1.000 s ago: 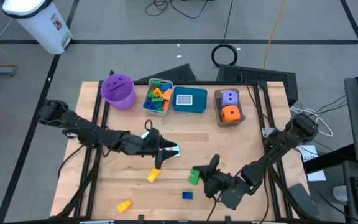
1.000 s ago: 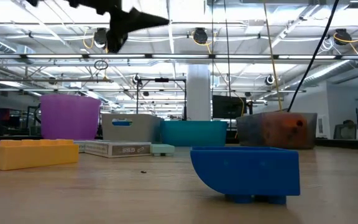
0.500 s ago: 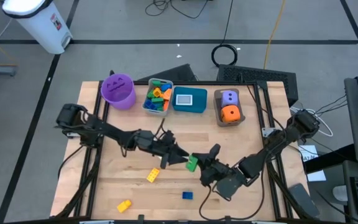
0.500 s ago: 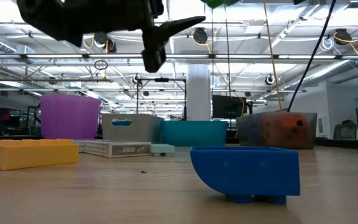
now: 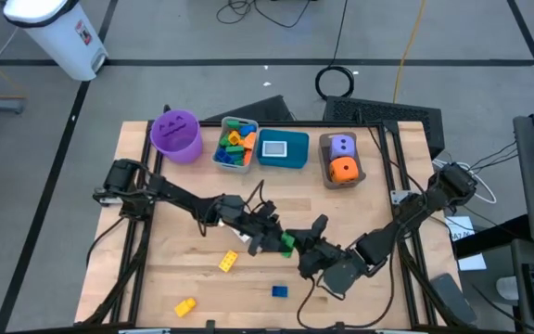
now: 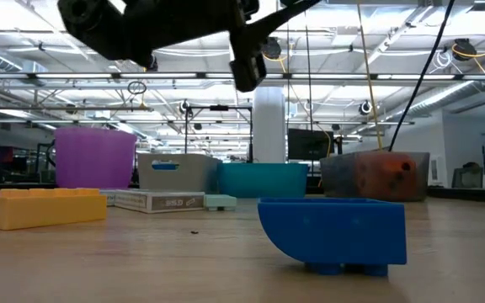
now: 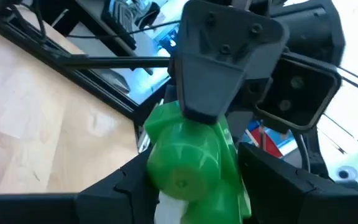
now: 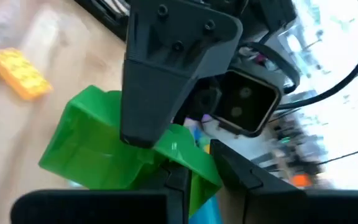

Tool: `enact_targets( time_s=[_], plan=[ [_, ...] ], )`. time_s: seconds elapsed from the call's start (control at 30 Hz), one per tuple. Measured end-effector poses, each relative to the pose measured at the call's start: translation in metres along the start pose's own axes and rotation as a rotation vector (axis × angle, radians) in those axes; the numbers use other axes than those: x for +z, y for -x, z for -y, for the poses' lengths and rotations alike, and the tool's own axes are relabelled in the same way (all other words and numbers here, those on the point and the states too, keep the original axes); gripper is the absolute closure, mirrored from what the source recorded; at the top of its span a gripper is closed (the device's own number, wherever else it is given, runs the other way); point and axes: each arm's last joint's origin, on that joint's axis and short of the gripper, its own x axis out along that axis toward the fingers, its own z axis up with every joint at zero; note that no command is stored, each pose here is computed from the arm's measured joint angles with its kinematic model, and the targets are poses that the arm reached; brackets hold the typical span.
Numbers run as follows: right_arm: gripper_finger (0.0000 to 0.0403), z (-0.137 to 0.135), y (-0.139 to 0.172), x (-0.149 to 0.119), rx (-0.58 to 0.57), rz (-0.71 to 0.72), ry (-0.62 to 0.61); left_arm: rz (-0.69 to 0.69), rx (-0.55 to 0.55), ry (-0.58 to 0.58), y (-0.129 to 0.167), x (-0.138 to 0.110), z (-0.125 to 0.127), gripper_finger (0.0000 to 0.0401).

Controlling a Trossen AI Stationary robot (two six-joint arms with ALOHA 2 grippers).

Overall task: Pick & Place Toys
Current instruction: Put the green game piece into the gray bin

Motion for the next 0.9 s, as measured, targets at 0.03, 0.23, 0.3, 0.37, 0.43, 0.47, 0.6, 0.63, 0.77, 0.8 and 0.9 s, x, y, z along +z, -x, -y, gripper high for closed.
enact_targets(
  time_s=[0.03, 0.23, 0.3, 0.37, 0.43, 0.47, 0.6, 0.63, 0.77, 0.8, 0.9],
  plan=[
    [0.0361, 0.0001, 0.0001, -0.0001, -0.005, -0.003, 0.000, 0.001, -0.001, -0.001, -0.0017, 0.0016, 0.0010, 0.0187],
    [0.0361, 0.0012, -0.0006, -0.0004, -0.025, -0.013, 0.011, -0.002, -0.017, -0.019, -0.0034, 0.0017, 0.0039, 0.0187],
    [0.0361, 0.0014, -0.0009, -0.0003, -0.025, -0.013, 0.014, -0.007, -0.012, -0.017, -0.0034, 0.0015, 0.0036, 0.0187],
    [0.0361, 0.0010, -0.0012, -0.0005, -0.022, -0.012, 0.018, -0.016, -0.002, -0.018, -0.0036, 0.0007, 0.0030, 0.0187],
    [0.0361, 0.0008, -0.0015, -0.0008, -0.021, -0.013, 0.018, -0.016, 0.000, -0.024, -0.0036, 0.0007, 0.0028, 0.0187],
    [0.0360, 0.0008, -0.0015, -0.0008, -0.020, -0.012, 0.016, -0.016, 0.000, -0.027, -0.0036, 0.0007, 0.0028, 0.0187],
    [0.0360, 0.0006, -0.0016, -0.0010, -0.019, -0.013, -0.001, -0.017, 0.003, -0.041, -0.0035, 0.0007, 0.0025, 0.0187],
    [0.0360, 0.0008, -0.0015, -0.0010, -0.019, -0.013, -0.001, -0.017, 0.003, -0.042, -0.0035, 0.0007, 0.0026, 0.0187],
    [0.0346, 0.0007, -0.0015, -0.0009, -0.019, -0.012, 0.007, -0.021, 0.007, -0.057, -0.0034, 0.0004, 0.0023, 0.0187],
    [0.0339, 0.0008, -0.0015, -0.0009, -0.019, -0.012, 0.013, -0.022, 0.009, -0.062, -0.0035, 0.0004, 0.0022, 0.0187],
    [0.0311, 0.0008, -0.0018, -0.0011, -0.020, -0.013, 0.019, -0.028, 0.011, -0.073, -0.0037, -0.0001, 0.0021, 0.0188]
  ],
)
